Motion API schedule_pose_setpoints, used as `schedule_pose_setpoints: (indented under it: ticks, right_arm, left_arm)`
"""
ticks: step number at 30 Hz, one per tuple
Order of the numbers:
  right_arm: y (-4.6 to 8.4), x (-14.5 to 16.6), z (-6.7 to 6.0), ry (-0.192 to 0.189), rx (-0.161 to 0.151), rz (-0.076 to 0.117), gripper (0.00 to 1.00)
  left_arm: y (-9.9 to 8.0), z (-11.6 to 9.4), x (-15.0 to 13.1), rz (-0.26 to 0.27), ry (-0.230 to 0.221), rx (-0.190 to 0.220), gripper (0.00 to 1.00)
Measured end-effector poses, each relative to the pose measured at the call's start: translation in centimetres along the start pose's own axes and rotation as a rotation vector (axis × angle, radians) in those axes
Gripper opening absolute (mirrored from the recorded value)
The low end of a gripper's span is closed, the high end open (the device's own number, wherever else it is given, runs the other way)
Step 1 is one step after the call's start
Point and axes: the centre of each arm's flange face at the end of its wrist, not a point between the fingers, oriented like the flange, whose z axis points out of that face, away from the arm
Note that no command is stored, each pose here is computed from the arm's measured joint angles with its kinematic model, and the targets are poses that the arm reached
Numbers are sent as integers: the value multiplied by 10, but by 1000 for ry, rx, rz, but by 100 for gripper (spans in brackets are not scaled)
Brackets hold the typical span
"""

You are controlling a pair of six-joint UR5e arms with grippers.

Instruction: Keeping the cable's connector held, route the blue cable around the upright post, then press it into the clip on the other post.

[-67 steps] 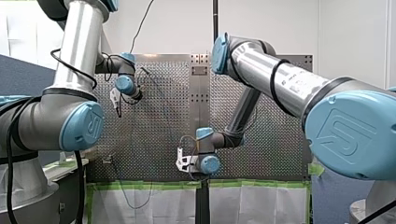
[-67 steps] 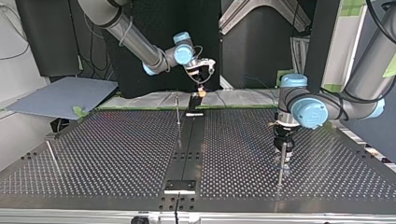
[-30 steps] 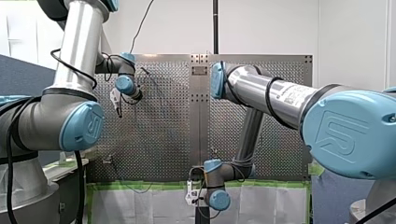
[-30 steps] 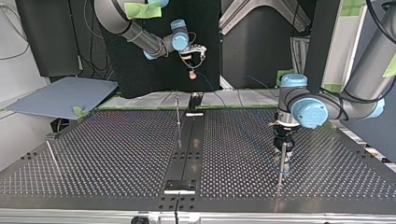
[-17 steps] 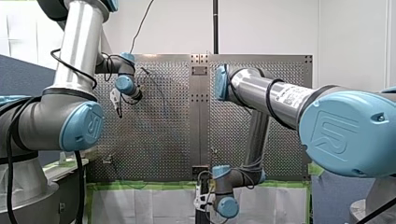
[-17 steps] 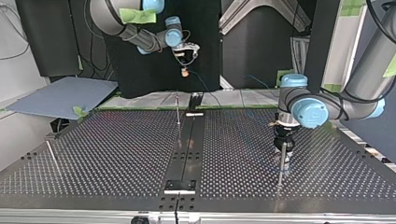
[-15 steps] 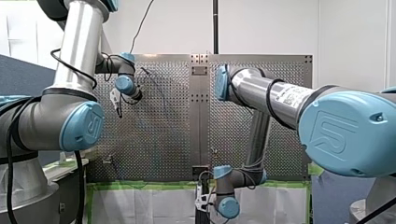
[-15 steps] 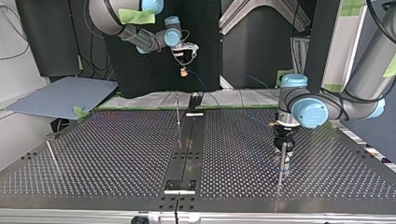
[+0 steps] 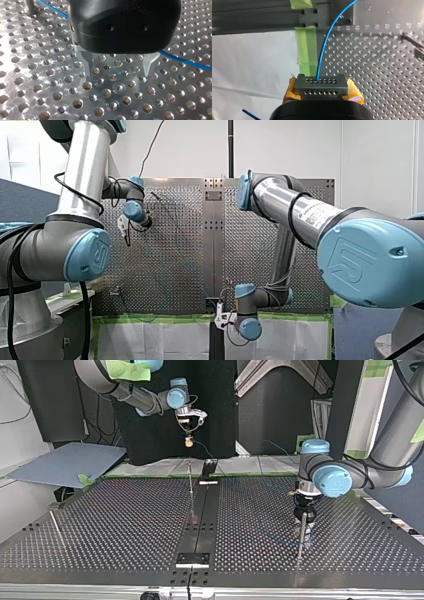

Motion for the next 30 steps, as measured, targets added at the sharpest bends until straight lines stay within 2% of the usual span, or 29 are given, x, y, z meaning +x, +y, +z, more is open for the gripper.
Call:
schedule_pose_setpoints:
  ticks: [5,17,20,27,30]
  right_arm:
    - [5,0,-9,-3,-10,1,0]
    - [36,-9,-36,6,-83,23,0]
    - [41,-6,-42,17,-94,28,0]
    - [45,20,-56,80,-106,40,0]
    - [45,31,-66,79,-108,37,0]
  left_arm:
    - [0,0,0,-2,0,0,100]
    - [0,0,0,-6,2,3,100]
    - [0,0,0,-7,3,2,100]
    - [0,-1,1,-8,9,-2,100]
    - [-1,-2,2,-9,13,-3,100]
